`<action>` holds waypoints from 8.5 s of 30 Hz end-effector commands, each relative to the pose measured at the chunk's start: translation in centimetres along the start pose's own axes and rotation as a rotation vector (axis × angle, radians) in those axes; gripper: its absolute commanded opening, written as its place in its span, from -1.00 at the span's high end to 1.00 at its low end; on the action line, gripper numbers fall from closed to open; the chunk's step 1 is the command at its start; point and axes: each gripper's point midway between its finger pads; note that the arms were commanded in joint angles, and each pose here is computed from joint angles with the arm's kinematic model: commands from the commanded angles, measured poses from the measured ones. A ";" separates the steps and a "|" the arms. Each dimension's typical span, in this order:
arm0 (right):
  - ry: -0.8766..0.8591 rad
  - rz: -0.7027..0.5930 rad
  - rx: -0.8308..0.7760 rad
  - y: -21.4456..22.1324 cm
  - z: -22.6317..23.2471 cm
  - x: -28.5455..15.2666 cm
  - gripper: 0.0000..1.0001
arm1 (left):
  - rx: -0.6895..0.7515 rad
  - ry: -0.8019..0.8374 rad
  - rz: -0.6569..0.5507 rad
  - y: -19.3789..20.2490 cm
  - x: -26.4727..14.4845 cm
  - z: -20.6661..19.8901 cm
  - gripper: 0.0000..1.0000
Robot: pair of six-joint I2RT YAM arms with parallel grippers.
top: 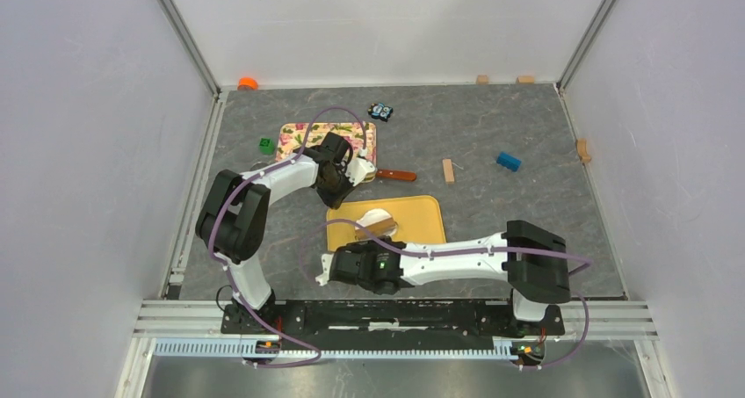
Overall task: Roll out the dumpling wrappers from the dough
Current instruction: Flatten out the dough on the work surface, then place the rolling pin at the center of the board, then pick up the dumpling mold from the center of the board.
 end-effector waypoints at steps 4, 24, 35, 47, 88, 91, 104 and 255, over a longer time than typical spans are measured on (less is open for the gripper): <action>-0.443 0.199 -0.083 5.8 8.2 5.9 1.00 | 0.015 0.089 0.077 2.8 3.8 -2.2 0.96; -0.469 0.132 -0.054 4.7 13.3 -0.8 1.00 | 0.014 0.088 0.077 2.9 3.8 -2.2 0.95; -0.414 0.112 -0.063 2.1 8.9 3.9 1.00 | 0.015 0.088 0.076 2.8 3.8 -2.2 0.95; -0.522 0.138 0.023 6.3 15.3 -0.2 1.00 | 0.016 0.088 0.075 2.8 3.8 -2.2 0.96; -0.433 0.116 -0.135 0.7 7.5 4.3 1.00 | 0.015 0.090 0.077 2.9 3.8 -2.2 0.96; -0.481 0.138 -0.130 2.1 9.9 3.6 1.00 | 0.017 0.089 0.077 2.8 3.8 -2.2 0.96; -0.612 0.184 -0.035 6.9 17.6 -1.8 1.00 | 0.015 0.089 0.077 2.9 3.8 -2.2 0.96; 0.323 -0.818 1.299 14.3 -14.9 0.8 -0.71 | -0.698 -0.413 0.062 13.0 -9.3 24.7 0.46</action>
Point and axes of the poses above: each gripper's point midway between its finger pads, its own x axis out along the fingers, its own z axis along the line the jaws close on, y = z × x
